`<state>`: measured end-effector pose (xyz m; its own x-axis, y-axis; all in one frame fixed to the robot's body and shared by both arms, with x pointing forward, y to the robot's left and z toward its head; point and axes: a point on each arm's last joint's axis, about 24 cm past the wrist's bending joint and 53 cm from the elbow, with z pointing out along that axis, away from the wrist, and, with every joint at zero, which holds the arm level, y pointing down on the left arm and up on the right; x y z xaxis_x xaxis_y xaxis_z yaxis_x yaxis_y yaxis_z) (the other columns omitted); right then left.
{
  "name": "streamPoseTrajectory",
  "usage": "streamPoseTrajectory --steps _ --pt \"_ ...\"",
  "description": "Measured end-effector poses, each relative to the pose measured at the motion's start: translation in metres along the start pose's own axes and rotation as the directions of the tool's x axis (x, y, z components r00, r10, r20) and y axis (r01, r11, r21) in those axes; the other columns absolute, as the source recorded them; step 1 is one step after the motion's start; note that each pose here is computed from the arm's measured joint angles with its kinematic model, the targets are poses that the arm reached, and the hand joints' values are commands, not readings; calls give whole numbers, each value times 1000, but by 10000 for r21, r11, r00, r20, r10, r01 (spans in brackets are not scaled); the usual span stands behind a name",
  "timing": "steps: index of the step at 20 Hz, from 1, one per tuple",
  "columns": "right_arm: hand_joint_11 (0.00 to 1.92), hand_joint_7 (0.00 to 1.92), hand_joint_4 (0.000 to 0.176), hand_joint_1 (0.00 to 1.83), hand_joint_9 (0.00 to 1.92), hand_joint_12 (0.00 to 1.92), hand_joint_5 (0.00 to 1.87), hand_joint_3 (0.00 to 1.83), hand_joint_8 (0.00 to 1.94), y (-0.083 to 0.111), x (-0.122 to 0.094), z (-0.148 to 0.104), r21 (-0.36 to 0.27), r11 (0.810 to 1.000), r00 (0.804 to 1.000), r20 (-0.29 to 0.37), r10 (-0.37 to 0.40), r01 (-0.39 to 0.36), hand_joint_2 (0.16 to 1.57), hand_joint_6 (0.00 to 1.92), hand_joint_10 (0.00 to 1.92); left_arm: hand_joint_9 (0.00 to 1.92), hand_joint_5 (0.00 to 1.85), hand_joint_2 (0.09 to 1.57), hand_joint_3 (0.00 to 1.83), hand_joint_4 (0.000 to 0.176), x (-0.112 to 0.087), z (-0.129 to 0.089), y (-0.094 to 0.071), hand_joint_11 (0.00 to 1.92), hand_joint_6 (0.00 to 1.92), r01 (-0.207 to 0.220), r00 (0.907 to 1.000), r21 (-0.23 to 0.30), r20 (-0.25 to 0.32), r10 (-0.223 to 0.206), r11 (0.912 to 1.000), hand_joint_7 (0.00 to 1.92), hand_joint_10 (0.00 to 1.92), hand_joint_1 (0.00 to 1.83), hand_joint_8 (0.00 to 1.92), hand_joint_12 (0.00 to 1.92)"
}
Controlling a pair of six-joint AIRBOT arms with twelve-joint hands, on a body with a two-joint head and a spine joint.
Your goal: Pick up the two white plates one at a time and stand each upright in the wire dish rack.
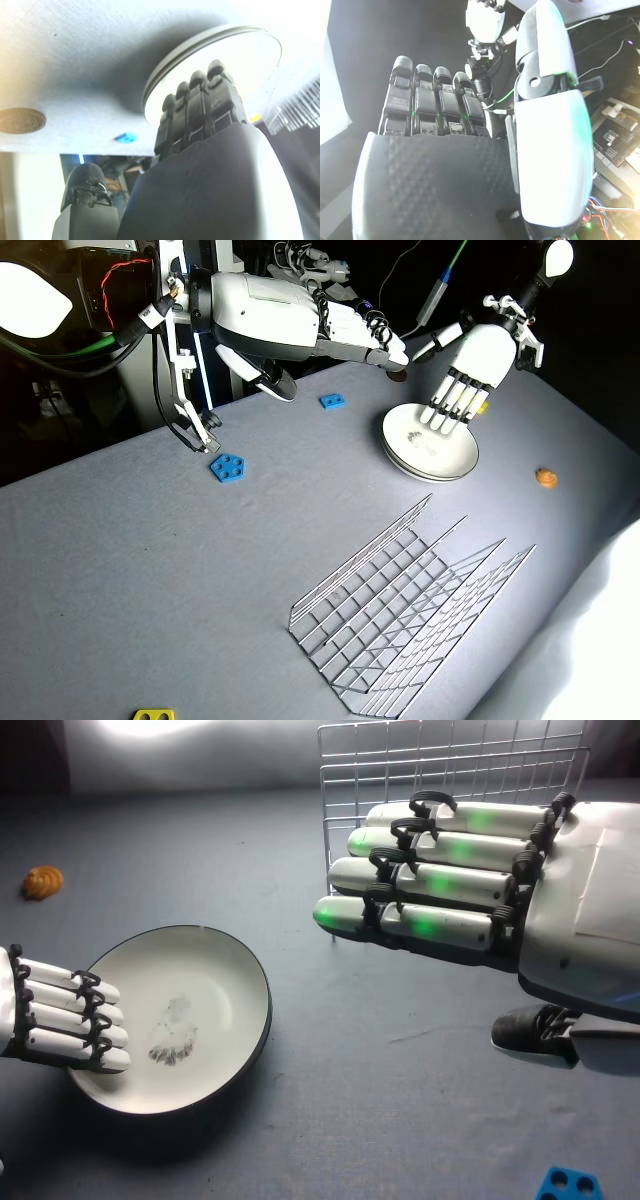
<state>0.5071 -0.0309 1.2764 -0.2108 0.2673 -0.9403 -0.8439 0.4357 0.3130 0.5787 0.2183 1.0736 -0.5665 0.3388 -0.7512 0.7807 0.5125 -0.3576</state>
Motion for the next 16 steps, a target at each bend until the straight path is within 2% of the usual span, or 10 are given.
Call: streamPoseTrajectory --steps 1,6,7,9,12,16 --pt "0 13 0 1200 0 109 80 0 0 0 0 0 3 10000 10000 1 -2 2 1017 3 0 63 88 1092 2 0 0 0 0 10 6 0 10000 0 -7 0 10000 99 4 0 8 5" --pt "0 0 0 1112 0 50 36 4 0 0 0 0 3 10000 10000 1 -6 6 1041 0 0 59 87 1079 0 0 1 2 1 2 5 57 10000 -5 -24 -57 10000 93 6 0 5 1" --pt "0 33 0 1156 14 129 82 2 0 0 0 0 2 10000 10000 1 -1 1 1015 3 0 61 87 1084 0 0 1 2 1 7 5 63 10000 -9 -21 -63 10000 96 6 0 5 3" --pt "0 39 0 1126 10 143 94 4 0 0 0 0 -4 10000 10000 -2 -10 10 1016 3 0 74 111 1097 5 0 3 3 1 26 13 128 9999 -10 -52 -128 9999 113 10 0 11 12" --pt "5 0 0 1030 0 30 19 2 0 0 0 0 0 10000 10000 0 -8 8 1019 3 0 72 100 1091 1 0 5 6 1 13 1 234 9997 28 -71 -234 9997 106 4 0 2 9" --pt "1 0 0 1057 0 31 30 0 0 0 0 0 -6 10000 10000 5 -11 11 1013 5 0 76 107 1097 3 0 9 6 2 19 4 387 9992 16 -135 -387 9992 116 4 0 6 12"
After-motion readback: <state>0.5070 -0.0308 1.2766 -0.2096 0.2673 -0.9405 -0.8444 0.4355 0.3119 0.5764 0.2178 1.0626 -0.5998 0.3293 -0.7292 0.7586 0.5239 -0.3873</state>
